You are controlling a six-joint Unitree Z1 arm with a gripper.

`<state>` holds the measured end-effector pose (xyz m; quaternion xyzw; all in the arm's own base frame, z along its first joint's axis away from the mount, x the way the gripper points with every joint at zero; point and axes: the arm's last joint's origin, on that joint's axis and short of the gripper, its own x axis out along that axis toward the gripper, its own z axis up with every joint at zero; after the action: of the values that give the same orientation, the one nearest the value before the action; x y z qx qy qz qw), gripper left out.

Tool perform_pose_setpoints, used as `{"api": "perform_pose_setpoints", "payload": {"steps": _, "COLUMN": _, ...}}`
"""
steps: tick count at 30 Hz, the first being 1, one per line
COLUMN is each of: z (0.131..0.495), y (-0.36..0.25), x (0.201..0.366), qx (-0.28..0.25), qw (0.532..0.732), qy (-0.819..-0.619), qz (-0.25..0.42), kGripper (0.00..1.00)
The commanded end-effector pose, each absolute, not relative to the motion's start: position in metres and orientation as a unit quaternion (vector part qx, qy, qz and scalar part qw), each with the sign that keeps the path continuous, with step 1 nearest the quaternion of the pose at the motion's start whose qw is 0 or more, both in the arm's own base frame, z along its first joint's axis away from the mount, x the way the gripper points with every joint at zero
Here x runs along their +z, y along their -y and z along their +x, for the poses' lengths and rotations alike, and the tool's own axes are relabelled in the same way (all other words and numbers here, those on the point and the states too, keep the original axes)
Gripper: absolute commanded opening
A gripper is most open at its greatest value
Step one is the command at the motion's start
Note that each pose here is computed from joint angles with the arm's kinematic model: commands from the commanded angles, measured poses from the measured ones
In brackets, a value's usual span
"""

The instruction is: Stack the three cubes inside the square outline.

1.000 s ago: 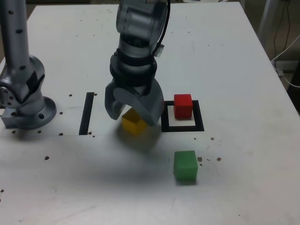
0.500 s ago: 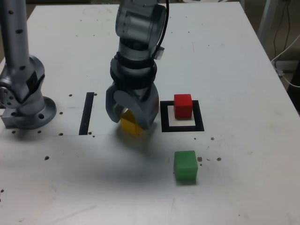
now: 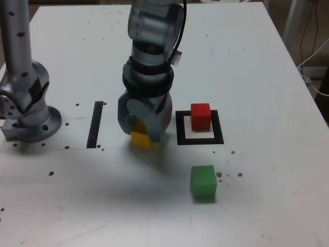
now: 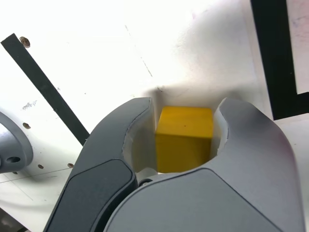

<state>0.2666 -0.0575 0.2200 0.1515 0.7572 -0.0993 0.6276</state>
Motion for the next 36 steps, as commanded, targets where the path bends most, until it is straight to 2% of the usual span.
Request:
{"api": "perform_pose_setpoints", "payload": {"steps": 1, "z": 0.271, "y": 0.059, "x": 0.23, "qx": -0.095, "qw": 0.634, "qy": -0.753, "qz": 0.149, "kGripper": 0.22}}
{"api": "perform_pose_setpoints", "payload": {"steps": 9, "z": 0.299, "y": 0.059, "x": 0.271, "qx": -0.069, "qw": 0.649, "qy": -0.746, "qz": 0.136, "kGripper": 0.22}}
{"api": "perform_pose_setpoints", "payload": {"steps": 15, "z": 0.324, "y": 0.045, "x": 0.289, "qx": -0.039, "qw": 0.654, "qy": -0.748, "qz": 0.103, "kGripper": 0.22}}
{"api": "perform_pose_setpoints", "payload": {"steps": 23, "z": 0.353, "y": 0.024, "x": 0.291, "qx": -0.015, "qw": 0.658, "qy": -0.75, "qz": 0.067, "kGripper": 0.22}}
{"api": "perform_pose_setpoints", "payload": {"steps": 36, "z": 0.364, "y": 0.006, "x": 0.282, "qx": -0.005, "qw": 0.651, "qy": -0.758, "qz": 0.04, "kGripper": 0.22}}
